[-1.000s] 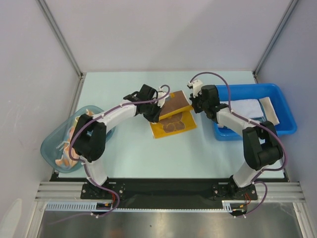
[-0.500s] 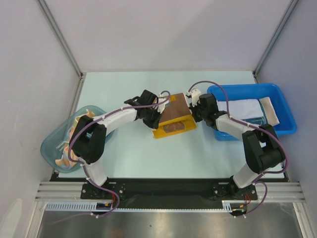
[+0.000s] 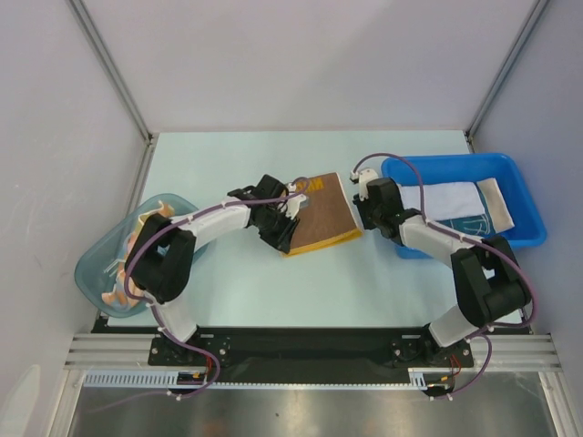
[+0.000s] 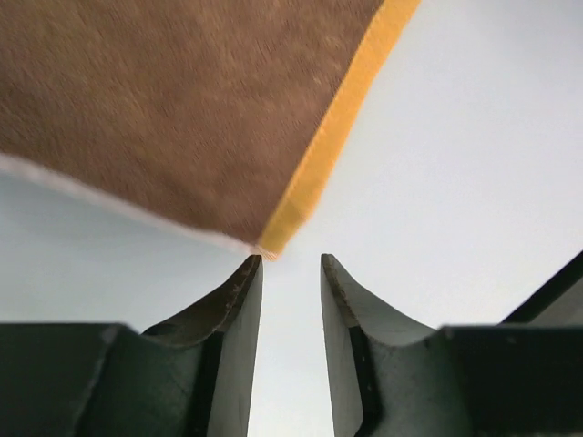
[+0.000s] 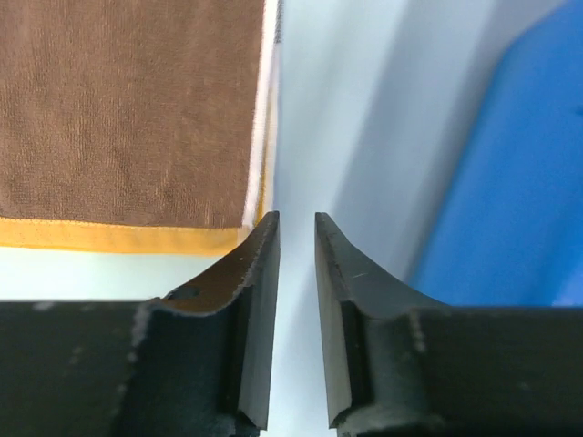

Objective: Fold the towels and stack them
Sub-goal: Fold the towel

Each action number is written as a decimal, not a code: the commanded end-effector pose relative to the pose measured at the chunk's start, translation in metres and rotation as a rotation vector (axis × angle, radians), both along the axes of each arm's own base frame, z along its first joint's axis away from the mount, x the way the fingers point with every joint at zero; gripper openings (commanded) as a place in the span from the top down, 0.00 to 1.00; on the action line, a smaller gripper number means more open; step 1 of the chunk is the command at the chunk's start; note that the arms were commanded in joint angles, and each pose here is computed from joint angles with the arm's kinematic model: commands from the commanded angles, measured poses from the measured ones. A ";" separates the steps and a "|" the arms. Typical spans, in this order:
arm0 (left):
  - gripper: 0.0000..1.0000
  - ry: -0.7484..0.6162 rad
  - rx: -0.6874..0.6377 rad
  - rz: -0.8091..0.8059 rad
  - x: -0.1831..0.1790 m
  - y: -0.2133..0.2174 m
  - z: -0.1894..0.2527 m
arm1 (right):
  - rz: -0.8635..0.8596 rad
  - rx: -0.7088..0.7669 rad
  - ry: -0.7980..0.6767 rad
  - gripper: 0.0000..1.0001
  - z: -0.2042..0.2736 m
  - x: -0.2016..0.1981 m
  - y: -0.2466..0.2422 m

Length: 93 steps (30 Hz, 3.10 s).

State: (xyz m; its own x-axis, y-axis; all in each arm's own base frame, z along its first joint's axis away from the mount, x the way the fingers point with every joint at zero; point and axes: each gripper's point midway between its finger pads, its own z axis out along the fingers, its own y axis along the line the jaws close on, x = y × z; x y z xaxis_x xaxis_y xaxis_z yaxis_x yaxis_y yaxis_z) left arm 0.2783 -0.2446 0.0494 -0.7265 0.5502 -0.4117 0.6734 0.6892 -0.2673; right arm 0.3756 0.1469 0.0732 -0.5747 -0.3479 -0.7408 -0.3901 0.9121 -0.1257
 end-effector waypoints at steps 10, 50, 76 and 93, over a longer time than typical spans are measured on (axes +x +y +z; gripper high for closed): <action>0.59 -0.004 -0.175 0.198 0.004 -0.014 0.043 | -0.094 0.142 -0.036 0.64 0.049 0.007 0.019; 0.57 -0.077 -0.315 0.730 0.009 0.098 0.057 | -0.519 0.094 0.352 0.51 -0.036 -0.091 0.040; 0.68 0.057 -0.174 0.725 -0.010 0.072 -0.020 | -0.605 0.240 0.401 0.68 -0.040 -0.128 0.058; 0.66 0.042 -0.163 0.746 -0.013 0.070 -0.024 | -0.593 0.216 0.388 1.00 -0.042 -0.128 0.057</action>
State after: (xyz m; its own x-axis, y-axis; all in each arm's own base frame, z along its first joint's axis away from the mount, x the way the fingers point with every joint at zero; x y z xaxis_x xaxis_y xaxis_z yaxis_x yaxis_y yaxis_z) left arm 0.2581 -0.1721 0.0184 -0.9188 -0.1314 -0.3722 0.0354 0.9117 -0.4094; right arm 0.2419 0.2045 0.0280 -0.8726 0.2312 -0.4302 0.1899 0.9722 0.1371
